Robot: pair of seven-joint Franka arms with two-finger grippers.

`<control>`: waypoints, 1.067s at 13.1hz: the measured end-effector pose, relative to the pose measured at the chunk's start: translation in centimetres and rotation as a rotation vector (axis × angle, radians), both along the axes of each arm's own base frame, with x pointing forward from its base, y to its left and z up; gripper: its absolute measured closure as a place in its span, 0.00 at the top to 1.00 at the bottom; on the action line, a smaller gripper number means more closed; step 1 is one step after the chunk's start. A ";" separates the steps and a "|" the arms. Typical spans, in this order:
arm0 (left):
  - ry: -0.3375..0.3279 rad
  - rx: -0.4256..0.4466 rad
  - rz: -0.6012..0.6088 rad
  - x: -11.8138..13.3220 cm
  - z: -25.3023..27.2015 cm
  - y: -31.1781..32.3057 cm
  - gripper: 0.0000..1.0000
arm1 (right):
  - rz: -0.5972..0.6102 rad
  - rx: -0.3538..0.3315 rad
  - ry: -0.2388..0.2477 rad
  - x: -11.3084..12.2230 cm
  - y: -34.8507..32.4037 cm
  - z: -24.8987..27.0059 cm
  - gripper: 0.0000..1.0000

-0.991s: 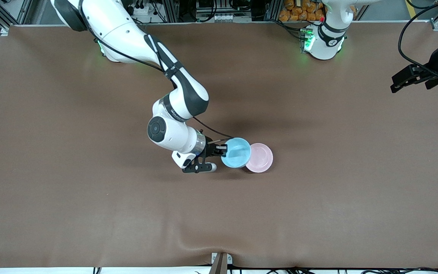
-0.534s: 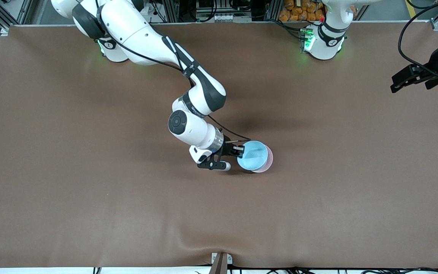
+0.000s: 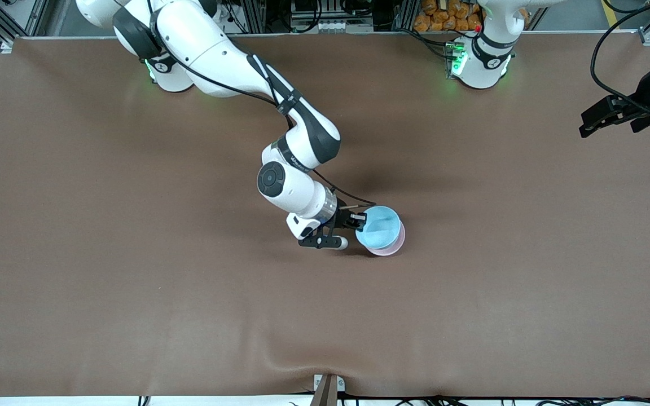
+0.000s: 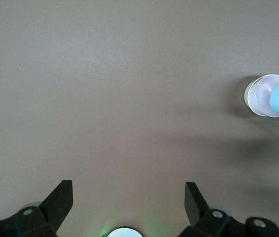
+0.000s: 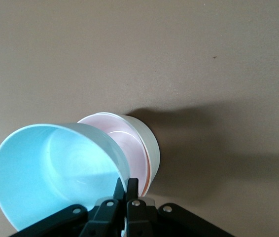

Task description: Stack pink and blue bowls on white bowl

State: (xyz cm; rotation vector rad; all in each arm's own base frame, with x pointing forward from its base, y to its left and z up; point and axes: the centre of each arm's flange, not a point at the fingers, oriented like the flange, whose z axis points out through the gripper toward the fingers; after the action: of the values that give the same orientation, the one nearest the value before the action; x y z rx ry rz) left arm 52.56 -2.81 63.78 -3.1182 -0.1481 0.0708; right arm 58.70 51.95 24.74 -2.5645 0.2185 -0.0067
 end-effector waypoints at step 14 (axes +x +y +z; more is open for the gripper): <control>-0.018 -0.002 -0.004 -0.3 0.8 -0.2 1.00 | 0.047 -0.064 -0.071 0.2 0.1 0.1 1.00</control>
State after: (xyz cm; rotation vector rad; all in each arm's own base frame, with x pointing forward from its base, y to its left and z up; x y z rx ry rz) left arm 52.25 -3.05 64.61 -3.1220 -0.1424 0.0429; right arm 58.87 52.08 24.86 -2.6272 0.1324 -0.0886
